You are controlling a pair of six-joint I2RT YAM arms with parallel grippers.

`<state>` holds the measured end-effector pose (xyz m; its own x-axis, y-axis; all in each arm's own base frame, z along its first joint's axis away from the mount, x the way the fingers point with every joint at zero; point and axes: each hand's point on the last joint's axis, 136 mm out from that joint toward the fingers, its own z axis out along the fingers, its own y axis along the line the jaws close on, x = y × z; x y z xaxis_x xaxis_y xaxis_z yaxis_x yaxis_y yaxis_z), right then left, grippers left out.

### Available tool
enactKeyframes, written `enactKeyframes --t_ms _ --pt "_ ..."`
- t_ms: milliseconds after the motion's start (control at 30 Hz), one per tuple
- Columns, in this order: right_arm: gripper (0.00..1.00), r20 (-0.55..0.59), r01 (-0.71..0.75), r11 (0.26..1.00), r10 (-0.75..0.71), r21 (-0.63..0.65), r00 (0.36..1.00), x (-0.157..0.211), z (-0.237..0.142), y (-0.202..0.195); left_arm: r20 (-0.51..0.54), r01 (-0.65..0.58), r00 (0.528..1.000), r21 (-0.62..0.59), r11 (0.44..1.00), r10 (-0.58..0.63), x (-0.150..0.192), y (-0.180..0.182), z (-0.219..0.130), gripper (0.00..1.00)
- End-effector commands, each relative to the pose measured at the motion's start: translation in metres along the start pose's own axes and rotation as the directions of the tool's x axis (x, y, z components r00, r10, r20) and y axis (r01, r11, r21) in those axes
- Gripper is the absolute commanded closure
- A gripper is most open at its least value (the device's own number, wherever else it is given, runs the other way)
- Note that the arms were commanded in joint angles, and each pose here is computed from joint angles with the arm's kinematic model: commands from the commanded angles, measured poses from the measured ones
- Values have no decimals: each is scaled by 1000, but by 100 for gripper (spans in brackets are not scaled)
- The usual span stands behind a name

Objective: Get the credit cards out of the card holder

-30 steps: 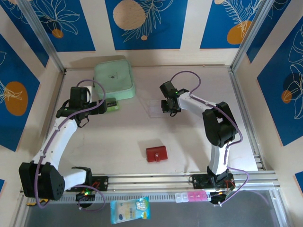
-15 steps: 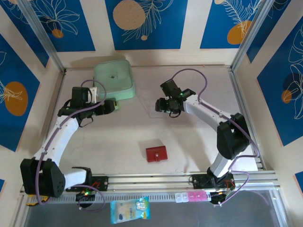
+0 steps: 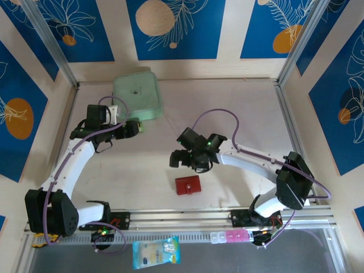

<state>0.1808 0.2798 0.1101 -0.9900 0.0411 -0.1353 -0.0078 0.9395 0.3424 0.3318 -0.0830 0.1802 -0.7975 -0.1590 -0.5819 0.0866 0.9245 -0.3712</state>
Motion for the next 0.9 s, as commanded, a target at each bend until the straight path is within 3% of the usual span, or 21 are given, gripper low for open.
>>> enactKeyframes --t_ms 0,300,500,867 --pt "1 -115 -66 997 69 37 991 42 -3 -16 -22 10 1000 35 999 -9 6 -4 0 0" --pt "1 -190 -93 995 83 -41 978 73 -1 -9 -43 25 999 74 997 -22 5 -9 9 2" --pt "1 -216 -95 995 89 -19 972 86 2 -12 -61 33 998 72 997 -28 5 -9 12 2" --pt "1 -311 -35 999 33 -3 950 108 28 -28 1 -4 1000 53 999 4 -4 -10 -3 0"
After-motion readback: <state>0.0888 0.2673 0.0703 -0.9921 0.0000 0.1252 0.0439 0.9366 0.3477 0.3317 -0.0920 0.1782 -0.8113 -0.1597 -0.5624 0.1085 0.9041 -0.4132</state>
